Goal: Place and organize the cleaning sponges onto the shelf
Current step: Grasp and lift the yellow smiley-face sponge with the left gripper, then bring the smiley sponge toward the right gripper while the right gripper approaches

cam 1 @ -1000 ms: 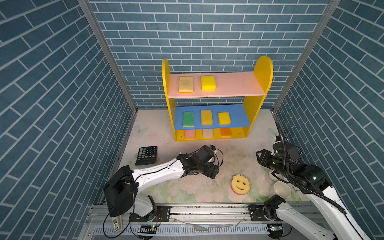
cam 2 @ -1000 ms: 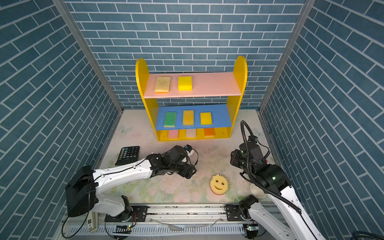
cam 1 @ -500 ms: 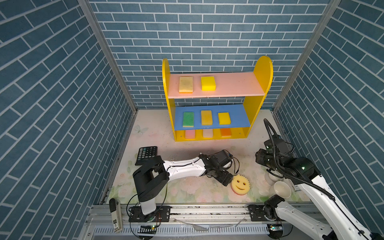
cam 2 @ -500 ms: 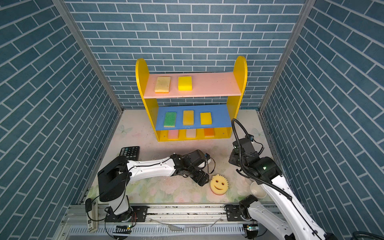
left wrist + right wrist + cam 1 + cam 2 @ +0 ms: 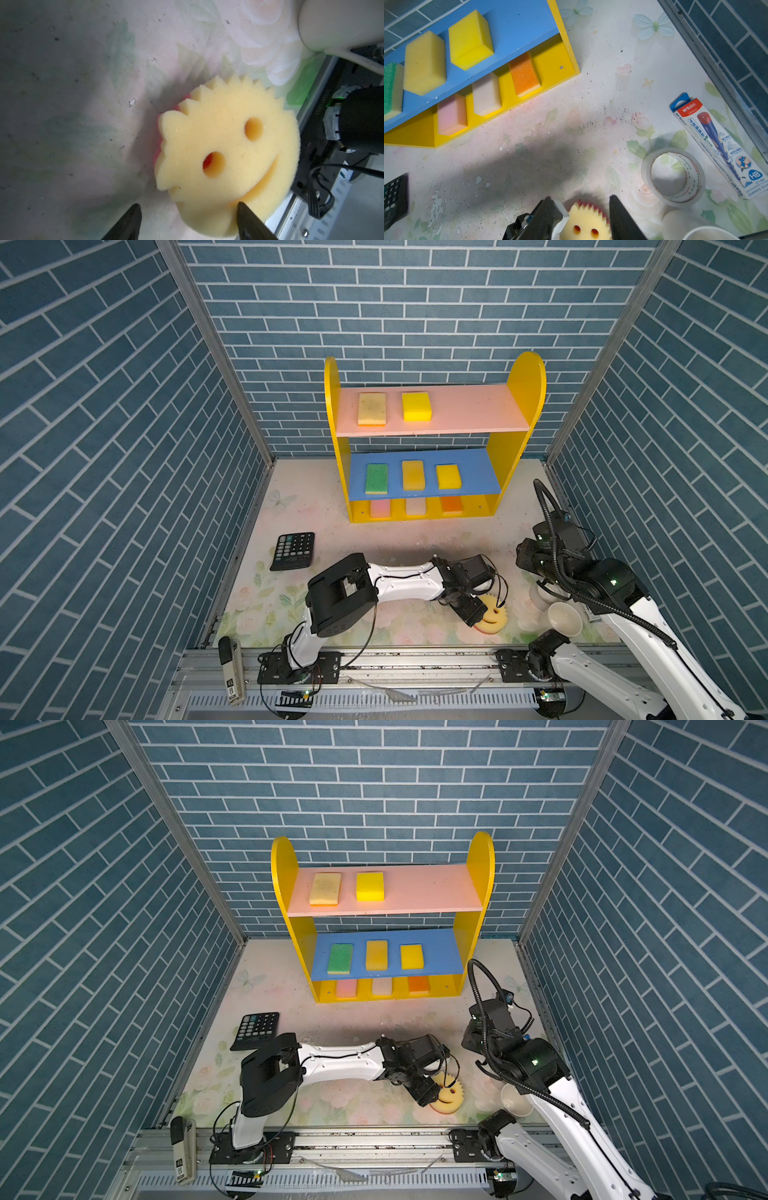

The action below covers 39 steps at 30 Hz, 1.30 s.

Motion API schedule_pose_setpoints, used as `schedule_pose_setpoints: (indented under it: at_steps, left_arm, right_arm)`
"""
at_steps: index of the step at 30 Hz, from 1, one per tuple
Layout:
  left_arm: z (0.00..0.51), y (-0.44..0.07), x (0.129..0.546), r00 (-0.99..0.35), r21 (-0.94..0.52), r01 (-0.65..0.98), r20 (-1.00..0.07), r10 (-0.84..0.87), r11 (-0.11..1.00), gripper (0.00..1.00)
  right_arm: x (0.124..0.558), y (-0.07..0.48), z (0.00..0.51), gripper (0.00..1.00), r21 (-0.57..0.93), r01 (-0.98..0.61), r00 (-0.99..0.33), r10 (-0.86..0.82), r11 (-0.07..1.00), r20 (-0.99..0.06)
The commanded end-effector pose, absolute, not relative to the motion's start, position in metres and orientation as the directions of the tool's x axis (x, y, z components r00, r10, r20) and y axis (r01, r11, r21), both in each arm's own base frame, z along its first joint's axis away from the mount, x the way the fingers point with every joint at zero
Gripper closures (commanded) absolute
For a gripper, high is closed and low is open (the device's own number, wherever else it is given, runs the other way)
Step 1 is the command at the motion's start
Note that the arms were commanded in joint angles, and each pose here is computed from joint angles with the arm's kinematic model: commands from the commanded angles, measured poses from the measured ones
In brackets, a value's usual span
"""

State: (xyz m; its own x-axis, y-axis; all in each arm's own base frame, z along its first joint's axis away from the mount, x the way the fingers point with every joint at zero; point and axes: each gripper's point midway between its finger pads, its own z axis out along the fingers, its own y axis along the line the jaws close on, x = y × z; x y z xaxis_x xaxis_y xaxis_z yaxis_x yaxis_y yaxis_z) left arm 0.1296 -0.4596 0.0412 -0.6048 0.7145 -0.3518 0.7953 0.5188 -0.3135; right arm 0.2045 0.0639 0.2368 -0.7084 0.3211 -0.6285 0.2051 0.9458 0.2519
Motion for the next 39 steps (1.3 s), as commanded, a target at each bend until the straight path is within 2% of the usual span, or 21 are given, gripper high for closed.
schedule_pose_setpoints:
  at_steps: [1,4,8,13,16,23,28,30,35,39]
  left_arm:
    - [0.027,-0.448,0.132,-0.601,-0.261,0.799,-0.305,0.739,0.542,0.38]
    - [0.028,-0.445,0.136,-0.609,-0.242,0.793,-0.306,0.731,0.559,0.57]
    - [0.032,-0.44,0.143,-0.629,-0.232,0.777,-0.319,0.709,0.585,0.65]
    - [0.037,-0.427,0.163,-0.699,-0.257,0.714,-0.326,0.636,0.652,0.86]
    - [0.043,-0.412,0.177,-0.746,-0.285,0.663,-0.338,0.574,0.693,0.94]
    - [0.064,-0.361,0.208,-0.793,-0.261,0.582,-0.393,0.465,0.77,0.98]
    - [0.068,-0.317,0.219,-0.838,-0.256,0.494,-0.395,0.377,0.831,0.99]
    - [0.067,-0.301,0.222,-0.851,-0.253,0.462,-0.397,0.344,0.85,0.99]
    - [0.064,-0.271,0.225,-0.881,-0.268,0.383,-0.395,0.261,0.884,0.99]
    - [0.049,-0.249,0.215,-0.908,-0.255,0.329,-0.349,0.231,0.909,1.0]
  right_arm:
    - [0.199,0.055,0.224,0.54,0.189,0.213,-0.729,0.285,0.959,-0.622]
    - [0.2,0.055,0.224,0.54,0.188,0.214,-0.728,0.284,0.959,-0.623]
    - [0.201,0.057,0.224,0.54,0.186,0.21,-0.732,0.281,0.96,-0.621]
    - [0.201,0.059,0.224,0.54,0.186,0.2,-0.739,0.273,0.962,-0.616]
    - [0.2,0.06,0.222,0.54,0.188,0.196,-0.744,0.271,0.962,-0.61]
    - [0.207,0.089,0.202,0.54,0.23,0.118,-0.81,0.227,0.966,-0.54]
    - [0.225,0.139,0.176,0.53,0.317,0.022,-0.885,0.165,0.948,-0.434]
    - [0.232,0.161,0.171,0.51,0.36,-0.028,-0.895,0.138,0.932,-0.424]
    - [0.236,0.22,0.158,0.46,0.386,-0.194,-0.903,-0.011,0.902,-0.429]
    - [0.226,0.257,0.121,0.46,0.362,-0.276,-0.932,-0.157,0.89,-0.326]
